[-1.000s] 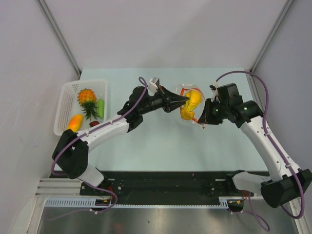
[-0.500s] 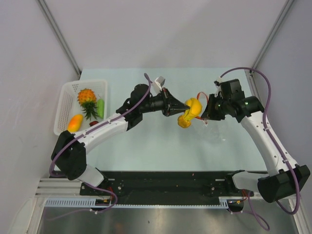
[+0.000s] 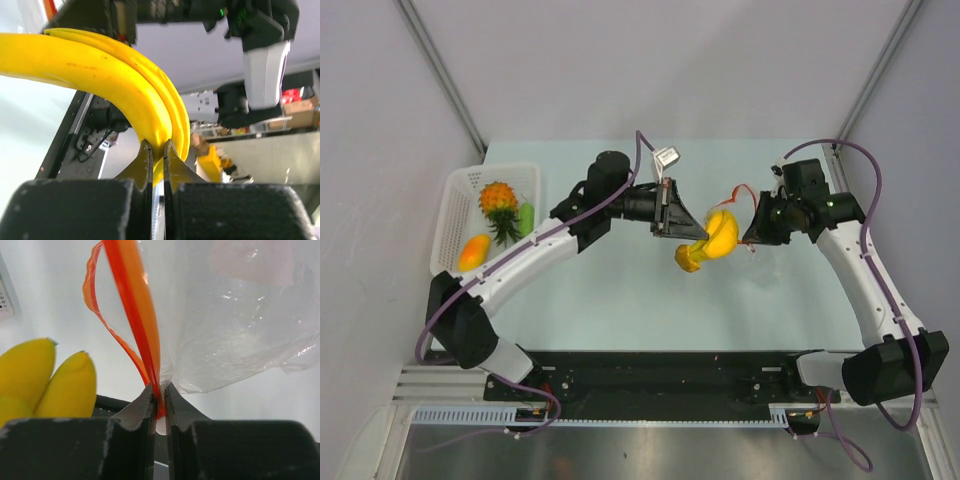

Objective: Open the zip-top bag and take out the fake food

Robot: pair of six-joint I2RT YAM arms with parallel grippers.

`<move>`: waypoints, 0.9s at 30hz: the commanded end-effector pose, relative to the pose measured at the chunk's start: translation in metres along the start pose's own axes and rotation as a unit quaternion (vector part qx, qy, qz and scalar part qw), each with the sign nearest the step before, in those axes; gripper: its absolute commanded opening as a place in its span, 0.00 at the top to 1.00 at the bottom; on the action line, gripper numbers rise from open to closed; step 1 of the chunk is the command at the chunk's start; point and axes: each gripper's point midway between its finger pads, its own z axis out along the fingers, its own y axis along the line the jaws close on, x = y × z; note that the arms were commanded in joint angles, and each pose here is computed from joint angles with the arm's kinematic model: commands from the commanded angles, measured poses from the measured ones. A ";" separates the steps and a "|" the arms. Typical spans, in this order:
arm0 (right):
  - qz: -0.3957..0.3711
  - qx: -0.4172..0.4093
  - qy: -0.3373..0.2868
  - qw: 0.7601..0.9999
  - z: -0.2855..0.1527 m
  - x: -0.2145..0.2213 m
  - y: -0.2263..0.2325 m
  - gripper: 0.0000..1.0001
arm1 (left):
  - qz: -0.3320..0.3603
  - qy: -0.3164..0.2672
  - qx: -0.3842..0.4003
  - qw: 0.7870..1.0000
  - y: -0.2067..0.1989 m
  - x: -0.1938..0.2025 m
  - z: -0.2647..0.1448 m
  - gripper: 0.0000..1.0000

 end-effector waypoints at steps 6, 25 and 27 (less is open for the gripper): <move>-0.005 0.023 0.027 0.999 0.014 0.006 -0.017 0.88 | 0.194 0.008 0.067 0.979 -0.074 0.034 -0.051 1.00; -0.012 -0.019 0.054 0.998 0.019 0.022 -0.002 0.91 | 0.270 -0.315 -0.395 0.820 -0.016 -0.037 -0.208 1.00; -0.019 -0.028 0.055 0.998 0.018 0.024 0.004 0.91 | 0.242 -0.337 -0.468 0.780 0.011 -0.044 -0.236 1.00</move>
